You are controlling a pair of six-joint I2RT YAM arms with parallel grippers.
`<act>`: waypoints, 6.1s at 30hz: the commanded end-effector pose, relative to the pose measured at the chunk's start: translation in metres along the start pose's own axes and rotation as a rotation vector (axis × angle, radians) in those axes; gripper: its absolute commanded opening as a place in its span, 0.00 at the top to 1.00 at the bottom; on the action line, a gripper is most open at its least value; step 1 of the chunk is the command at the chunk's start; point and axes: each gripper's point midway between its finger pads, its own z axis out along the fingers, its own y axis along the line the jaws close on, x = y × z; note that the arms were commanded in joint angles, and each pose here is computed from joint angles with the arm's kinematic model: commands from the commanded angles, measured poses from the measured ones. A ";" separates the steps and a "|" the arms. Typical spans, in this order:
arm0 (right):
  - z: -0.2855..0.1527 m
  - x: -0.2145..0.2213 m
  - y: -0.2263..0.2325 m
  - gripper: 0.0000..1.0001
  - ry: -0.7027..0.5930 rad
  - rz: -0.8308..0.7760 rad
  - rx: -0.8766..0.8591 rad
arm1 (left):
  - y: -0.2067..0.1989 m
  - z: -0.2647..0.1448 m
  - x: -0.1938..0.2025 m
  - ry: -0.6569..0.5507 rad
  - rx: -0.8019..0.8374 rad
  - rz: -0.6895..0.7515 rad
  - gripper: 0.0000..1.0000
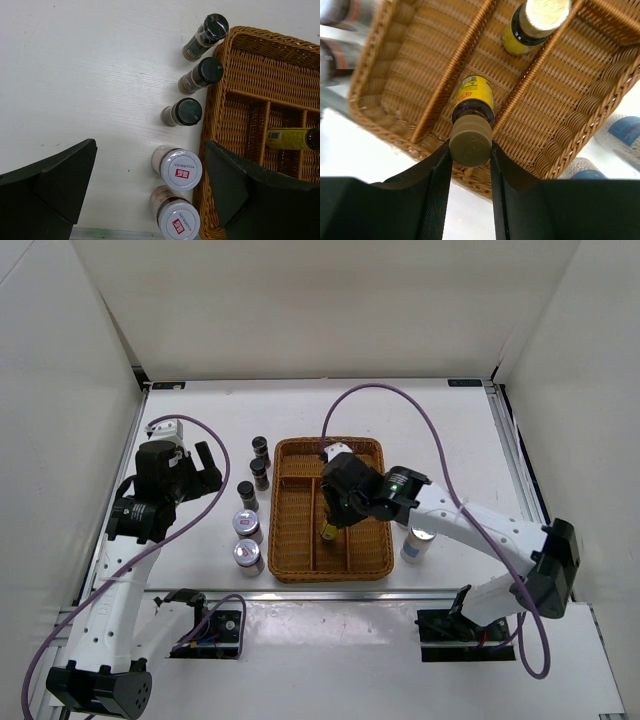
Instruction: Organize the condiment bottles
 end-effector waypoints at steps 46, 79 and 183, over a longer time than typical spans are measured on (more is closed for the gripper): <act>-0.058 -0.003 -0.177 0.00 -0.025 0.406 0.424 | -0.004 -0.003 0.002 -0.002 0.024 -0.001 0.00; -0.073 -0.024 -0.221 0.79 -0.109 0.413 0.481 | -0.004 -0.003 0.002 -0.002 0.024 -0.001 0.00; -0.133 0.031 -0.123 0.95 -0.164 0.516 0.160 | -0.002 -0.008 0.001 -0.023 0.021 -0.003 0.00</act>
